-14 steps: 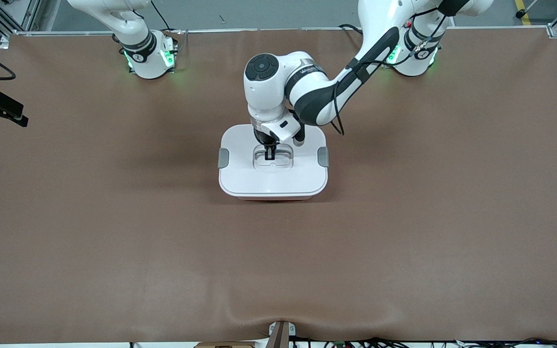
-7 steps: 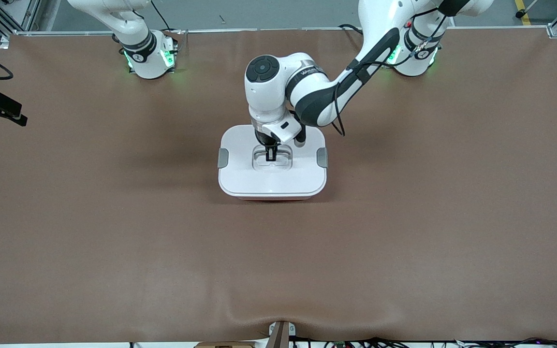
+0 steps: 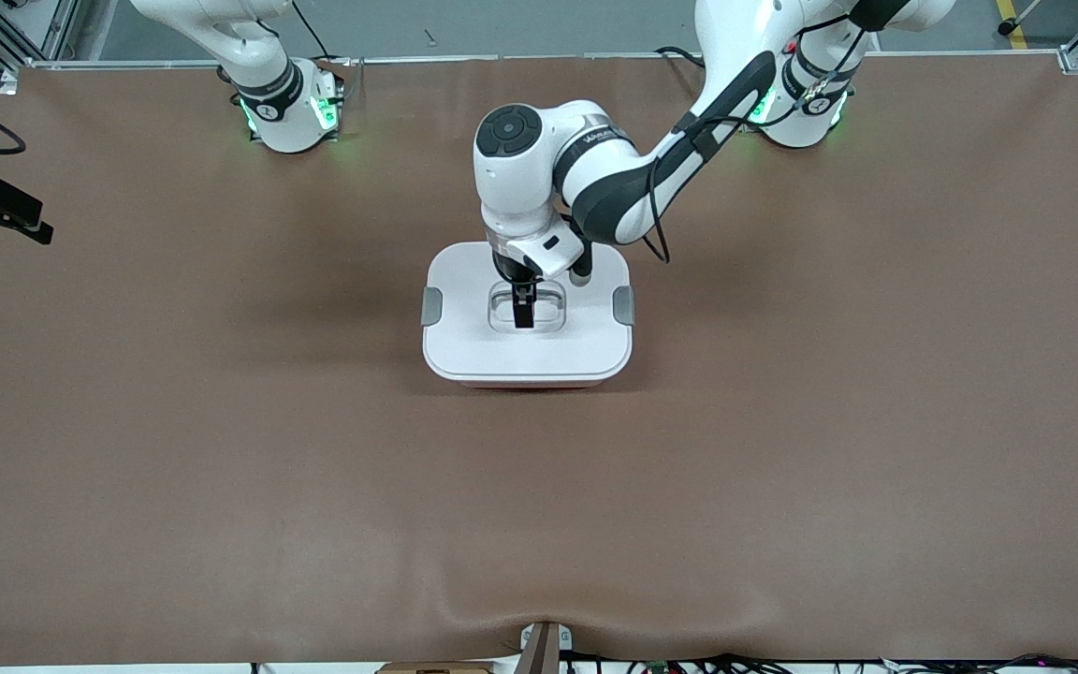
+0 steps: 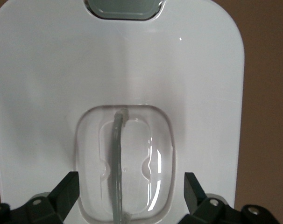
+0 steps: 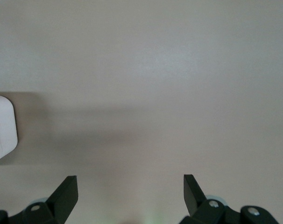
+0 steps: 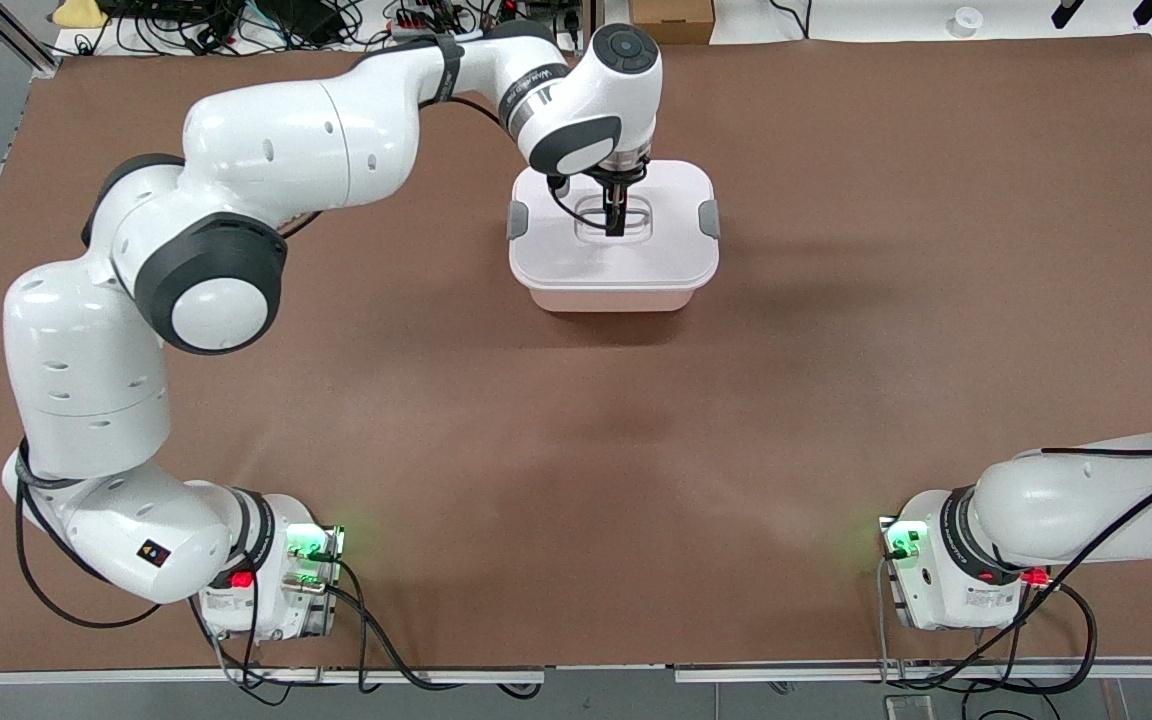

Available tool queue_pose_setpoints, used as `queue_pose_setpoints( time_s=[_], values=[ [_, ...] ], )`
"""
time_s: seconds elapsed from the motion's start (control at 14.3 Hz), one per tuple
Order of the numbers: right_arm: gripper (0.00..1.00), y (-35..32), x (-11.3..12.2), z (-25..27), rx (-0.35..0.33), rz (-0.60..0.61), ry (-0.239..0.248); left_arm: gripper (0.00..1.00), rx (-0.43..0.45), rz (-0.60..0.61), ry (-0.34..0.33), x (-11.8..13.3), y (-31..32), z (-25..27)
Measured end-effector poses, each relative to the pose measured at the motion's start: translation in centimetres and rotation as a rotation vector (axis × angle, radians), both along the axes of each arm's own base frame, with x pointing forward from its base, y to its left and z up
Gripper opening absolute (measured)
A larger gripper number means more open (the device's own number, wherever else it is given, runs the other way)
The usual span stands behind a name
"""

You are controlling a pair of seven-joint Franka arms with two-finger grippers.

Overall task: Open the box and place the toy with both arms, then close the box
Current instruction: 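Open the left gripper and lift it off the lid handle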

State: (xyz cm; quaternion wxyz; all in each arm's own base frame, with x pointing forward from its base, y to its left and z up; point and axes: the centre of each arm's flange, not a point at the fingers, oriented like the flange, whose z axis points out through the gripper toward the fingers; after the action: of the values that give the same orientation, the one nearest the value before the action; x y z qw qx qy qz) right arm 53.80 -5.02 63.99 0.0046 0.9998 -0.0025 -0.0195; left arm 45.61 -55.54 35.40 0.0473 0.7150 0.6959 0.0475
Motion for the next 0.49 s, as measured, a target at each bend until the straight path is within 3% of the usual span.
queue_pose_setpoints(
  time_s=[0.49],
  values=[
    [1.00,0.0,0.0,0.0,0.000,0.000,0.000,1.00,0.104,-0.137,-0.031,1.6,4.7,8.5]
  ],
)
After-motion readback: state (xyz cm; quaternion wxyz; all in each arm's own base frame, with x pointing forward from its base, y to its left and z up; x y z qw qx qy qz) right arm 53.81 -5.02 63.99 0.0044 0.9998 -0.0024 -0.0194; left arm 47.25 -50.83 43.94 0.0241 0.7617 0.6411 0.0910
